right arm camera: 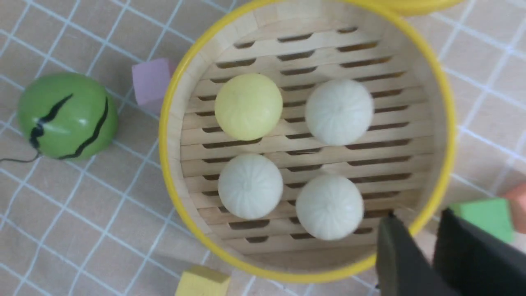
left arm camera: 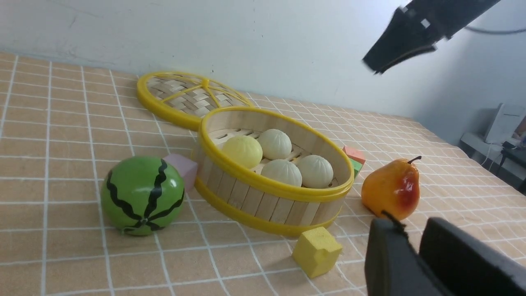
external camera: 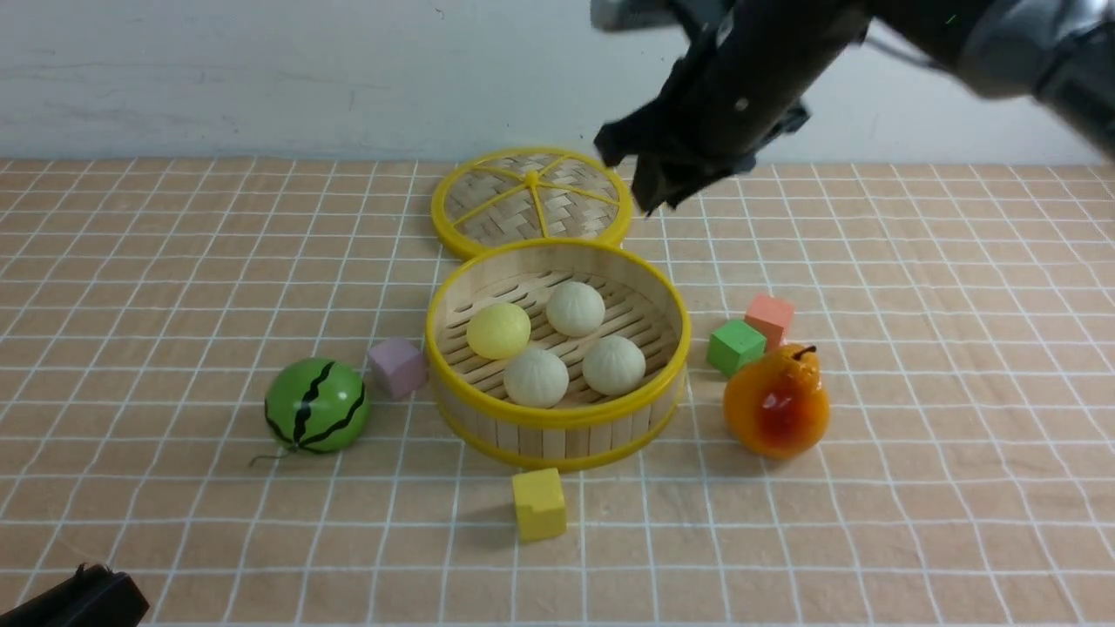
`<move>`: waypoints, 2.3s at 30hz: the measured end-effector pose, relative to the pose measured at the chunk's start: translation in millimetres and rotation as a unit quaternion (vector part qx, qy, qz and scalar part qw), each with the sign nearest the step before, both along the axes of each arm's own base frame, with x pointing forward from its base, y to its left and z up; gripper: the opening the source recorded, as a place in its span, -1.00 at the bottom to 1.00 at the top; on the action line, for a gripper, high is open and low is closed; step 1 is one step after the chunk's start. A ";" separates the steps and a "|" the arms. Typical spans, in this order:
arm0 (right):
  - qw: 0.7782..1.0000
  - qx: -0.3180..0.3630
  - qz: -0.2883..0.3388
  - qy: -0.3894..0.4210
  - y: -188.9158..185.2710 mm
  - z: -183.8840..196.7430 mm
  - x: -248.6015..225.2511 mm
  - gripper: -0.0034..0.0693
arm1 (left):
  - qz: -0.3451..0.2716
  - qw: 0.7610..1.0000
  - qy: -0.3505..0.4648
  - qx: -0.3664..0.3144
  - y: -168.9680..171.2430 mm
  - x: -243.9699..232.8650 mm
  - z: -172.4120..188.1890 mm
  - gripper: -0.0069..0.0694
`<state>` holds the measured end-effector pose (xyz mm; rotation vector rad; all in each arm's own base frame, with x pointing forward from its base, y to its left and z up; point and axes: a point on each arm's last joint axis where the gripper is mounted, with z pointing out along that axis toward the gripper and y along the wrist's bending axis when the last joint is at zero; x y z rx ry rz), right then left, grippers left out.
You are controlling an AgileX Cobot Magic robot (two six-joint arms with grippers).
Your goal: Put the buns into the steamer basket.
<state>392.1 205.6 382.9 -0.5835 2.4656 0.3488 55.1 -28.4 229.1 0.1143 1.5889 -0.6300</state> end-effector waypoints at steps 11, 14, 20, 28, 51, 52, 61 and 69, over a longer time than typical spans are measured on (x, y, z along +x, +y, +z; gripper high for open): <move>0.999 0.016 0.000 -0.050 -9.8 76.0 -112.3 -0.95 | 0.000 1.000 0.000 0.000 0.0 0.0 0.0 -0.52; 0.999 0.025 0.003 -0.038 -15.6 78.5 -130.8 -0.94 | 0.000 1.000 0.000 0.000 0.0 0.0 0.0 -0.52; 0.996 0.083 0.025 -0.018 -22.7 92.5 -160.9 -0.93 | 0.000 1.000 0.000 0.000 0.0 0.0 0.0 -0.52; 0.995 0.093 0.032 -0.010 -20.5 92.0 -162.5 -0.93 | 0.000 1.000 0.001 0.001 0.0 0.0 -0.2 -0.49; 0.910 0.102 -0.273 -0.296 -201.1 -177.9 -325.7 -0.93 | 0.000 1.000 0.003 0.001 -0.2 0.3 -0.5 -0.45; 0.906 0.098 -0.286 -0.298 -203.2 -193.5 -330.0 -0.93 | 0.000 1.000 0.003 0.001 -0.2 0.3 -0.5 -0.44; 0.904 0.078 -0.299 -0.296 -205.9 -210.3 -339.9 -0.92 | 0.000 1.000 0.005 0.002 -0.3 0.6 -0.8 -0.43; 0.904 0.077 -0.300 -0.296 -206.1 -210.4 -339.9 -0.91 | 0.000 1.000 0.005 0.002 -0.4 0.6 -0.8 -0.41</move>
